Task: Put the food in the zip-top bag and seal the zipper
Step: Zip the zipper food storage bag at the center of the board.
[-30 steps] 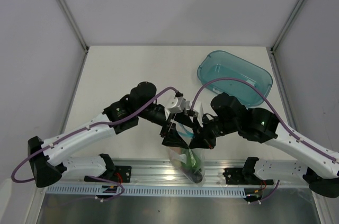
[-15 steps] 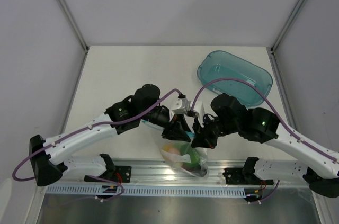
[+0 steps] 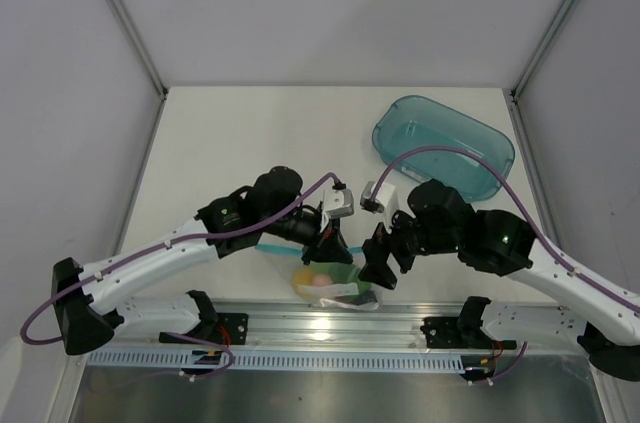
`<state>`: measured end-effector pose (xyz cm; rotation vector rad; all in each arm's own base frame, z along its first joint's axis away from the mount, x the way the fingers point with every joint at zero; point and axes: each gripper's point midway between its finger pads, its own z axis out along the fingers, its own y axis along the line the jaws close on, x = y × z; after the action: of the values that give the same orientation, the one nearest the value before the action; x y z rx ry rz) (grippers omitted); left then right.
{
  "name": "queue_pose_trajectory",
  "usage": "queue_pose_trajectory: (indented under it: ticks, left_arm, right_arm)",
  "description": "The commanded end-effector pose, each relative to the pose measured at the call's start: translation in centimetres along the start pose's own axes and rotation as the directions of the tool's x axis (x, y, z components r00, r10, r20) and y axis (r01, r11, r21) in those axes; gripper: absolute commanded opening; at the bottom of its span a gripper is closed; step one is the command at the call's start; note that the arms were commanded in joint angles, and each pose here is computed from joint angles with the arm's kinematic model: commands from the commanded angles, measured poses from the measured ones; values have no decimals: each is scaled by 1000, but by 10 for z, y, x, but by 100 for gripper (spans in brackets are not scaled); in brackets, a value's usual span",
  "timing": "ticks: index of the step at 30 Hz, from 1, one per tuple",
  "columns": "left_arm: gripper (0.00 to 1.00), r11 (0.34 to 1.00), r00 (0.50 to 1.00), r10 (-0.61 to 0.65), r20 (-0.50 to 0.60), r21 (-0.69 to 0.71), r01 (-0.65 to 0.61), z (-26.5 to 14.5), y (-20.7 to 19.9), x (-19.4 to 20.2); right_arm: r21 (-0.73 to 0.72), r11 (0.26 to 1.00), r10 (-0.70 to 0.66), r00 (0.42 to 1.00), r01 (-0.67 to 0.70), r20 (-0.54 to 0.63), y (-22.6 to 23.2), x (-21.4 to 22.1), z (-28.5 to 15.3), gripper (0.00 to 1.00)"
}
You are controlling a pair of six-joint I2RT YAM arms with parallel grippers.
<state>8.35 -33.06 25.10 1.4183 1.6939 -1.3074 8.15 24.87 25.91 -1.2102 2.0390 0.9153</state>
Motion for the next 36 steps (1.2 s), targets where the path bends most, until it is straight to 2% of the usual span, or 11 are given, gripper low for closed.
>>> queue_pose_trajectory:
  ticks: [1, 6, 12, 18, 21, 22, 25, 36]
  left_arm:
    - [1, 999, 999, 0, 38, -42, 2, -9, -2, -6]
    - [0, 998, 998, -3, 59, -64, 7, -13, -2, -7]
    - [1, 998, 997, -16, 70, -53, 19, -14, -6, -7]
    - [1, 999, 997, -20, 74, -43, 23, -12, -6, -5]
    - [1, 998, 997, -21, 74, -49, 25, -12, -4, -5]
    - [1, 999, 997, -21, 75, -47, 25, -12, -5, -4]
    - [1, 998, 997, -22, 75, -52, 26, -12, -3, -4]
    - [1, 994, 992, 17, 124, -108, -3, -30, -2, -15]
  right_arm:
    - [125, 991, 29, 997, -37, 67, -22, -12, 3, 99]
    - [163, 983, 75, 994, -87, 75, -39, -1, 10, 100]
    - [-13, 995, 100, 976, -100, 192, -28, -2, 13, 99]
    - [-149, 987, 98, 956, -58, 277, -7, -13, 1, 85]
    - [-201, 978, 111, 958, -58, 263, 0, -10, 5, 73]
    - [-210, 976, 114, 960, -60, 257, 1, -10, 6, 64]
    - [-228, 971, 127, 965, -73, 230, 2, -5, 11, 52]
    - [-204, 974, 141, 964, -94, 226, -2, -2, 12, 51]
